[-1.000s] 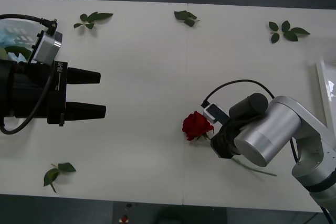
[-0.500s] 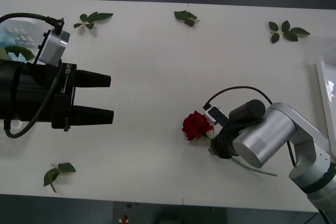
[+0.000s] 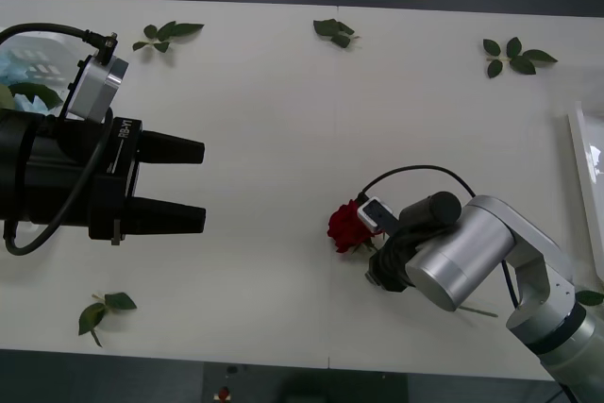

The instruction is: Put the red flowers into the right box and the blue flowers into the left box

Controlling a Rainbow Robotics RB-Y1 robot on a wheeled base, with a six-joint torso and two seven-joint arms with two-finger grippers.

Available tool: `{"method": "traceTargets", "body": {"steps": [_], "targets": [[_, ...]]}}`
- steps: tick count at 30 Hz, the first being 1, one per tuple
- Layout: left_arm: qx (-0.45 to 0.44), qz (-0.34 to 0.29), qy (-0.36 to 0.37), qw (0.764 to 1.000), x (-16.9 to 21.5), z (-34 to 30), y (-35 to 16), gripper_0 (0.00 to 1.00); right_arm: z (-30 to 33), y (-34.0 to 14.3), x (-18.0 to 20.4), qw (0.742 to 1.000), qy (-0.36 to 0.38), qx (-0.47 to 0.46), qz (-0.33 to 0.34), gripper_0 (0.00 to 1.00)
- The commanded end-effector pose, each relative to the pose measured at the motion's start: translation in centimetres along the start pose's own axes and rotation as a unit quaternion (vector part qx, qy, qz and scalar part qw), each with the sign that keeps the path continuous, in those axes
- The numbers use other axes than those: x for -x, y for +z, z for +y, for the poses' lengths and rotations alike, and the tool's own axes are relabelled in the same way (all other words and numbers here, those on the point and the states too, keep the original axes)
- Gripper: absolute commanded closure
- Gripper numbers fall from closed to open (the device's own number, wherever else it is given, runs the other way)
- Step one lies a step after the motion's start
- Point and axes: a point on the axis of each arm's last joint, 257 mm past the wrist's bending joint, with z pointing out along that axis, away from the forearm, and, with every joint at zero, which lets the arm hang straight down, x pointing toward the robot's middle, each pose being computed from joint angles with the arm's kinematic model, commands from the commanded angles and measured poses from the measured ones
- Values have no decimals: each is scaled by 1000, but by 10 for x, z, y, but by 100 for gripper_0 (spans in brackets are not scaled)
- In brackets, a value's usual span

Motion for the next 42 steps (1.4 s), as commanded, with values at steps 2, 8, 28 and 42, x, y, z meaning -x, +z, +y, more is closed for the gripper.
{"method": "traceTargets", "body": {"steps": [2,8,28,42], "targets": [[1,10,29,1000,13,-5,-5,0,6,0,4,1000,14,4,-5,0],[1,10,29,1000,13,-5,-5,0,9,1,5,1000,10,4,-4,74],[1,10,29,1000,13,-5,-5,0,3,-5,13,1000,18,-1,-14,100],[1,10,29,1000,13,-5,-5,0,-54,-126,16,996,83,-15,-25,100]]}}
